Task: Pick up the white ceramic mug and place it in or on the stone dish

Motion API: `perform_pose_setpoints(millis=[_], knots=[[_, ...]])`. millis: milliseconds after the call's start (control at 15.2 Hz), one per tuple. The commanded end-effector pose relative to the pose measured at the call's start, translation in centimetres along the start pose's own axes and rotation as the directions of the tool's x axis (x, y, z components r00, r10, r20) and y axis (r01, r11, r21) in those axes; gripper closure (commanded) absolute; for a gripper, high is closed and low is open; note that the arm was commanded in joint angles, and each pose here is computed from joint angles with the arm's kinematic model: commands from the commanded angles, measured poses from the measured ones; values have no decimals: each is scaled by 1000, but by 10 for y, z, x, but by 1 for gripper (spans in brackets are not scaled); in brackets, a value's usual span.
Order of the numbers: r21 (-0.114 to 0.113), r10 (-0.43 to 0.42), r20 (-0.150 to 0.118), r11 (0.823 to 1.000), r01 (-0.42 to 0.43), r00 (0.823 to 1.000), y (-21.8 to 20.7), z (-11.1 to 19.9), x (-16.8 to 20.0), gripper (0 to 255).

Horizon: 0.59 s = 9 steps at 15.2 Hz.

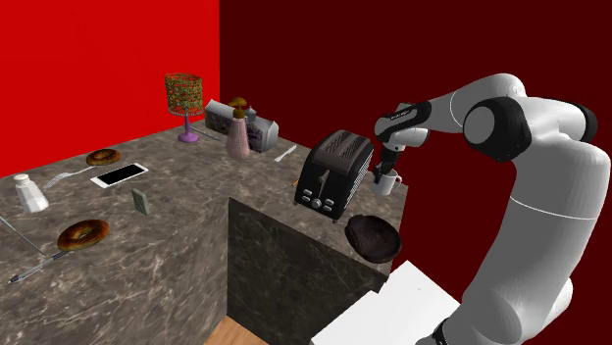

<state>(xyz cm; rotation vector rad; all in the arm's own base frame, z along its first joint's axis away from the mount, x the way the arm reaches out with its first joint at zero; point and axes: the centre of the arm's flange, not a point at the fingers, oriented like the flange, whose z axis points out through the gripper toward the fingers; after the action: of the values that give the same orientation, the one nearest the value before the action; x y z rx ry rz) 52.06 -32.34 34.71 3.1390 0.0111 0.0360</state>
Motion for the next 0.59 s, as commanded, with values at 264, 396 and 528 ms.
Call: perform_pose_setpoints(millis=[264, 396, 528], knots=[[0, 0, 0, 1000, 0, 1000, 0, 0, 0, 255], [0, 0, 0, 1000, 0, 1000, 0, 0, 0, 255], [0, 0, 0, 1000, 0, 1000, 0, -11, 0, 255]])
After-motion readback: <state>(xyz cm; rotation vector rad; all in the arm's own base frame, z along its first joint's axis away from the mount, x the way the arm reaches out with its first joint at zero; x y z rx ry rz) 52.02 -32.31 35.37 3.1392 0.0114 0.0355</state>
